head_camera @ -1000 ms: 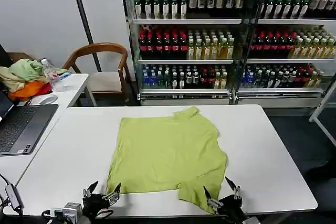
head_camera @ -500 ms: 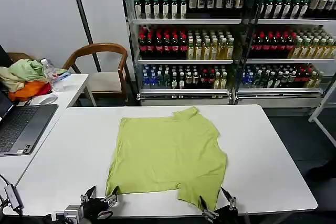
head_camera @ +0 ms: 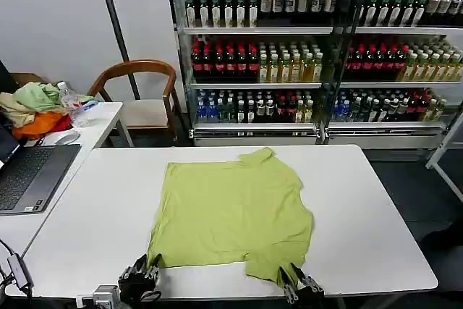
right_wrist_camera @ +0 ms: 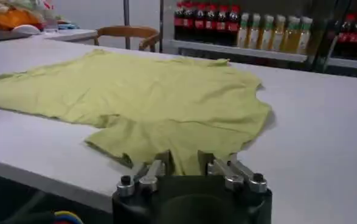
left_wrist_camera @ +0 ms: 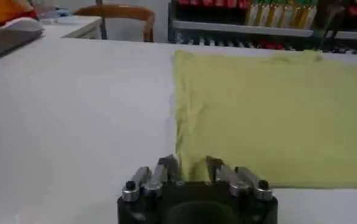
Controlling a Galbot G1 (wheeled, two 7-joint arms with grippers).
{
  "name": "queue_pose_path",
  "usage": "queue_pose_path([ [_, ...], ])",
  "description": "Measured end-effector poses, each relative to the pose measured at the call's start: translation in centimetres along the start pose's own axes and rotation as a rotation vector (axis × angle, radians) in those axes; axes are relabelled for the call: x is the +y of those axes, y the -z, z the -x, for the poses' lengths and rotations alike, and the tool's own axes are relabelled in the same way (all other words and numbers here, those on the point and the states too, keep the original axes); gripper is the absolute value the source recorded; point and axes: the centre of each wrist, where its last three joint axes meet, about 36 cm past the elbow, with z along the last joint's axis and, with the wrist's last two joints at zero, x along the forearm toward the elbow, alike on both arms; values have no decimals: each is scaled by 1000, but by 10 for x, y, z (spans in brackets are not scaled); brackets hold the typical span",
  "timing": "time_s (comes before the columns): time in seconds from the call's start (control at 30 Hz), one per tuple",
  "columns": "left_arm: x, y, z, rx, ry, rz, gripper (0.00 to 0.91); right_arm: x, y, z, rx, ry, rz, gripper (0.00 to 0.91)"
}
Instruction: Fold and organize the clothes.
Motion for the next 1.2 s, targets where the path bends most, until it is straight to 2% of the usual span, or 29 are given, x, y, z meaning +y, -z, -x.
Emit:
queue_pose_path([
  [0.47, -2, -5, -3, -6, -38, 31, 40, -3, 5, -11, 13, 28, 14, 0],
  [0.93, 6, -2, -42, 5, -32, 72, 40, -6, 30, -60, 8, 53, -3, 0],
  [1.2, 13, 5, -62, -2, -20, 95, 40, -5, 43, -69, -17, 54, 8, 0],
])
